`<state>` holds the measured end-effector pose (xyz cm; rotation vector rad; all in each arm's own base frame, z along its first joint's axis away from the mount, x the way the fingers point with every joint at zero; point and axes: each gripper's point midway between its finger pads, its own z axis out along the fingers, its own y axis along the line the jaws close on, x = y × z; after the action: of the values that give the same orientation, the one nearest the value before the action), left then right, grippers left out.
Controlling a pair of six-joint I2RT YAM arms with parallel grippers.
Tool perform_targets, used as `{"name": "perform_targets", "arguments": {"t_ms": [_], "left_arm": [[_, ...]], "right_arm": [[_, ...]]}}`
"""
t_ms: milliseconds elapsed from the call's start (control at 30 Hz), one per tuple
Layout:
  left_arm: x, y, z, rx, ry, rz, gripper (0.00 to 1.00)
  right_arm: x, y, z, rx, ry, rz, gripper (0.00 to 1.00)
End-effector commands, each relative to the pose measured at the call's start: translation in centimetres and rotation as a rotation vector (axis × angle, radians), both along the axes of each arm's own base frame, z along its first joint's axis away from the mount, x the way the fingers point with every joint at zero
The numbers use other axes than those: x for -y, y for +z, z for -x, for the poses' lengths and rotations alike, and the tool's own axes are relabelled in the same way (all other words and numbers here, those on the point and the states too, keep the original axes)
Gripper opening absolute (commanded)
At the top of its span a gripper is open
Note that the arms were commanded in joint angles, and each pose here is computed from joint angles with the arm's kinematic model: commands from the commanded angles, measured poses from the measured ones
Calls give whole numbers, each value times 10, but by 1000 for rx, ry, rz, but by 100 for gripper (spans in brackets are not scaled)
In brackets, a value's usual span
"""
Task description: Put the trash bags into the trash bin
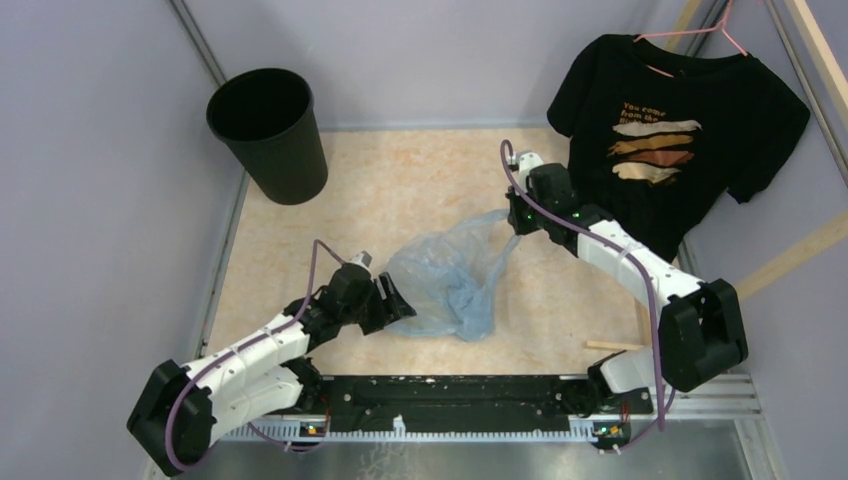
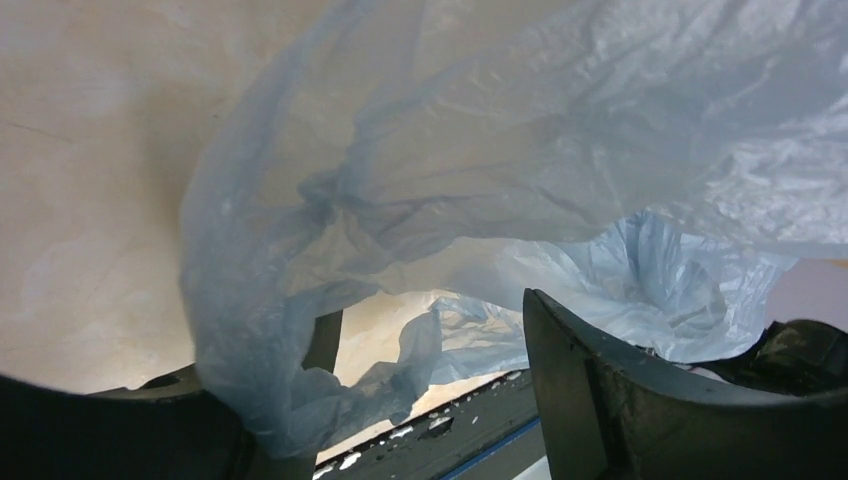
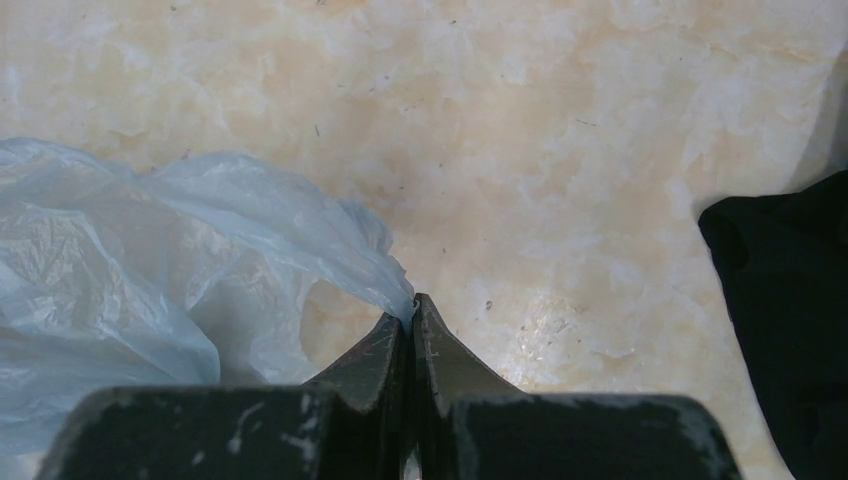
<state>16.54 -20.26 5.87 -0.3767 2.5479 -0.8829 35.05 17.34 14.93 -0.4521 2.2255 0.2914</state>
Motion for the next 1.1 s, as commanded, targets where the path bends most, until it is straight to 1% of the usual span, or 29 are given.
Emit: {"name": "perform_targets", "arguments": {"t_ms": [0,67,200,267,300,433,500,533,600,667,733,833,900,1000,1067], "left_arm": [[14,11,2,8,-55,77,72],[12,10,10,-11,-65,81,73],[2,12,17,0,-38,89,79],[-2,12,16,21,-7,98,79],[-4,11,16,31,6,101,78],[-2,12,11,43,23,117,66],[-2,10,9,37,24,100,62],[-3,9,8,36,23,89,58],[-3,6,7,30,17,69,45],[-2,4,6,22,8,53,30],[-4,-1,8,2,5,30,19],[-7,-5,10,-6,4,9,5],[-9,-5,8,4,3,-4,0],[-10,-1,-3,36,3,-41,0],[-10,5,-19,49,-9,-72,0]], "right_arm": [[-3,20,-4,55,-5,-21,0],[-1,19,-4,58,-10,-14,0],[-1,19,-6,62,-9,-15,0],[-2,20,-7,64,-8,-15,0],[-3,19,-8,62,-5,-15,0],[-4,18,-8,57,-1,-17,0],[-5,18,-8,55,6,-21,0],[-6,17,-7,53,9,-23,0],[-6,16,-6,49,9,-25,0],[-7,16,-4,47,10,-34,0],[-8,15,-2,45,12,-45,0],[-14,12,2,32,17,-58,0],[-18,3,7,6,25,-72,0],[-22,-16,6,-35,6,-89,0],[-21,-25,-5,-54,-36,-82,0]]}}
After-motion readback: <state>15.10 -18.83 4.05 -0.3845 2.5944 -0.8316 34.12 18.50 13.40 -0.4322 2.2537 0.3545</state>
